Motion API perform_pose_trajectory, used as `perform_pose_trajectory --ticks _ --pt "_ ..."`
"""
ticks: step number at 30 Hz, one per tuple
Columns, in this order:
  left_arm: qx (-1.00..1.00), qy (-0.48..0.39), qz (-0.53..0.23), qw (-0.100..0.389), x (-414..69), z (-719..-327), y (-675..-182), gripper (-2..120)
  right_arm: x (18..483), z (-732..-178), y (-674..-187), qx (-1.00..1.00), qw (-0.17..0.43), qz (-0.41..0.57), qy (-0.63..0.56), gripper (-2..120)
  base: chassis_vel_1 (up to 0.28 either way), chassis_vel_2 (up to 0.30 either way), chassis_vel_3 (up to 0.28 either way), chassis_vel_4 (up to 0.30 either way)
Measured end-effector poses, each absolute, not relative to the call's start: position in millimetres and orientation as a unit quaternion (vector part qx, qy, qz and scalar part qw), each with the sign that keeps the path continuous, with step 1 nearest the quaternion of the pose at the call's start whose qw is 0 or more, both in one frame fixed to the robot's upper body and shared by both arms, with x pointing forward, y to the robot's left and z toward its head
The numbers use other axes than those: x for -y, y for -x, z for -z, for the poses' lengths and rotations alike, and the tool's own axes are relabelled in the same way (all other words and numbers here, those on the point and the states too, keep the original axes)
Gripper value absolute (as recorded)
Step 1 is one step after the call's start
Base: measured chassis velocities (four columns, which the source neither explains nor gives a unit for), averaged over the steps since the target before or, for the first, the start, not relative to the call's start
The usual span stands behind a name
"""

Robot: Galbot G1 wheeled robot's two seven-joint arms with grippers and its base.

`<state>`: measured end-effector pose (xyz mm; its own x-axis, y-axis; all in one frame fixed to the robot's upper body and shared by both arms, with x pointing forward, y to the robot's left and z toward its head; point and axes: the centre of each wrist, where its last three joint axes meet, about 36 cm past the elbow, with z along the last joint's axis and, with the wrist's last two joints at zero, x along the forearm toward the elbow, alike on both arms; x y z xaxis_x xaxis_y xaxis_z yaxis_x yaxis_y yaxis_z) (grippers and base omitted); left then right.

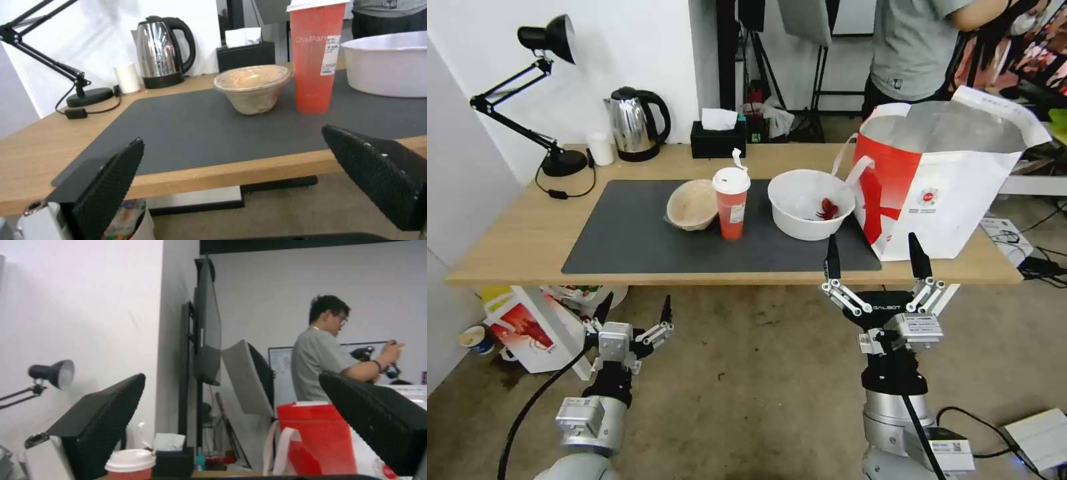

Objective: Pick up the trash from the table and place it into the takeout bag.

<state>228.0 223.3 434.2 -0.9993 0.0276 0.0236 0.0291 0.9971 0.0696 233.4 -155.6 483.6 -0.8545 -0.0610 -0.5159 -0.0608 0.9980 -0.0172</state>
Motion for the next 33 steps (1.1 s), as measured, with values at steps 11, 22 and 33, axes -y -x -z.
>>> perform_pose_trajectory --ticks 11,22,33 --pt "0.999 0.014 0.035 0.011 -223 -434 -228 100 184 -515 -242 -0.962 0.258 0.043 0.083 100 0.000 0.000 0.000 0.000" --pt "0.999 0.014 0.035 0.011 -223 -434 -228 100 241 -574 -289 -0.960 0.217 0.160 0.083 100 0.000 0.000 0.000 0.000" --pt "0.999 0.014 0.035 0.011 -223 -434 -228 100 257 -617 -314 -0.951 0.244 0.155 0.106 100 0.000 0.000 0.000 0.000"
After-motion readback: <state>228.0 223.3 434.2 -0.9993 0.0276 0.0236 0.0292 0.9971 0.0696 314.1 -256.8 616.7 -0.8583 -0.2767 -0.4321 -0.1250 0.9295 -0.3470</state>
